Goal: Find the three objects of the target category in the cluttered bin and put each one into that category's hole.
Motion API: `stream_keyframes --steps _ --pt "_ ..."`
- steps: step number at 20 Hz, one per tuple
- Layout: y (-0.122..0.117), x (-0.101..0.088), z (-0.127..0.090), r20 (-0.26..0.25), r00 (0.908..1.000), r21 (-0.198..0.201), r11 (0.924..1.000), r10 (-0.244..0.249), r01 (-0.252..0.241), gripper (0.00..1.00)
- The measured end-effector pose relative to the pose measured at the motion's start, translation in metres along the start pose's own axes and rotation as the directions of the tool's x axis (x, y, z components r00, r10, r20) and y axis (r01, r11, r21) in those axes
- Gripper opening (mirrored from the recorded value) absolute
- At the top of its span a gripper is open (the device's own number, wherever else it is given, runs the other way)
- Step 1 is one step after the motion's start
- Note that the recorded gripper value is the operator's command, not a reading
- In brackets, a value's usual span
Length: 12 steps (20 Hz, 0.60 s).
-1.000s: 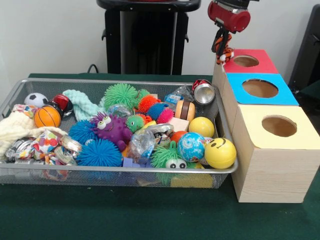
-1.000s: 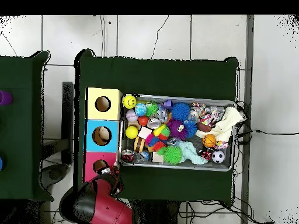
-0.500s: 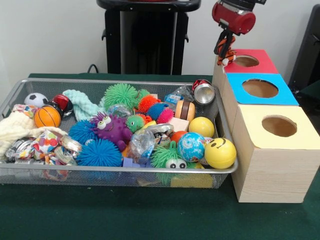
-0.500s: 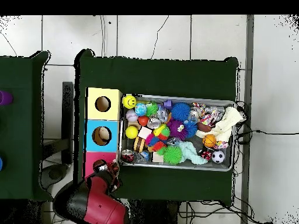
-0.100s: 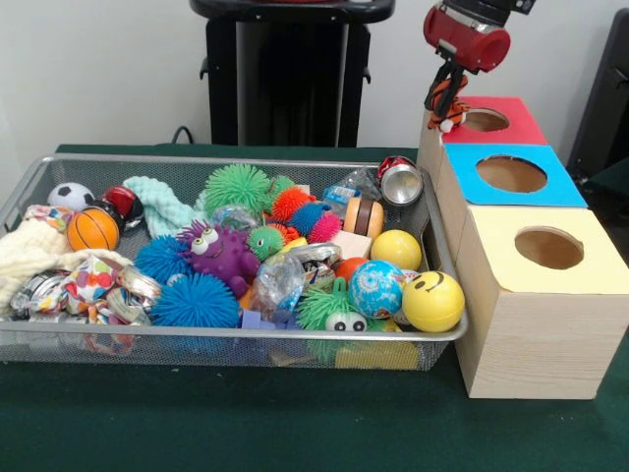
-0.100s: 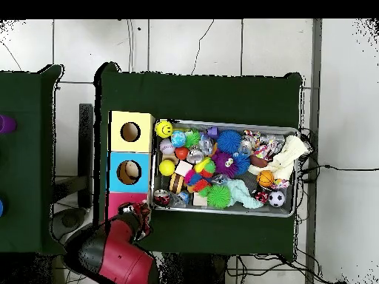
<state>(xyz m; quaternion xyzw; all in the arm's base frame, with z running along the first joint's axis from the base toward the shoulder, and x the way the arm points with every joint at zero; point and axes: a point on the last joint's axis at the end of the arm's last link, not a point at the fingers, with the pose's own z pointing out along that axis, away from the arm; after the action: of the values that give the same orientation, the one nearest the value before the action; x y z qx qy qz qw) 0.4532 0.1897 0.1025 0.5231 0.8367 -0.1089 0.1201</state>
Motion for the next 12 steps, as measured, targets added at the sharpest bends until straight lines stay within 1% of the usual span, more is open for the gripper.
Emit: stream_keyframes --steps 3,7,8,10,12 --pt "0.004 0.000 0.000 0.006 0.9999 0.001 0.9999 0.013 -0.013 0.00" --pt "0.009 -0.003 0.001 0.011 0.9989 0.000 0.9989 0.047 -0.047 0.00" --pt "0.011 -0.005 0.001 0.014 0.9979 -0.004 0.9980 0.063 -0.063 0.00" --pt "0.013 -0.006 0.001 0.018 0.9972 -0.006 0.9974 0.072 -0.072 0.00" --pt "0.016 -0.007 0.001 0.028 0.9954 -0.011 0.9957 0.092 -0.092 0.00"
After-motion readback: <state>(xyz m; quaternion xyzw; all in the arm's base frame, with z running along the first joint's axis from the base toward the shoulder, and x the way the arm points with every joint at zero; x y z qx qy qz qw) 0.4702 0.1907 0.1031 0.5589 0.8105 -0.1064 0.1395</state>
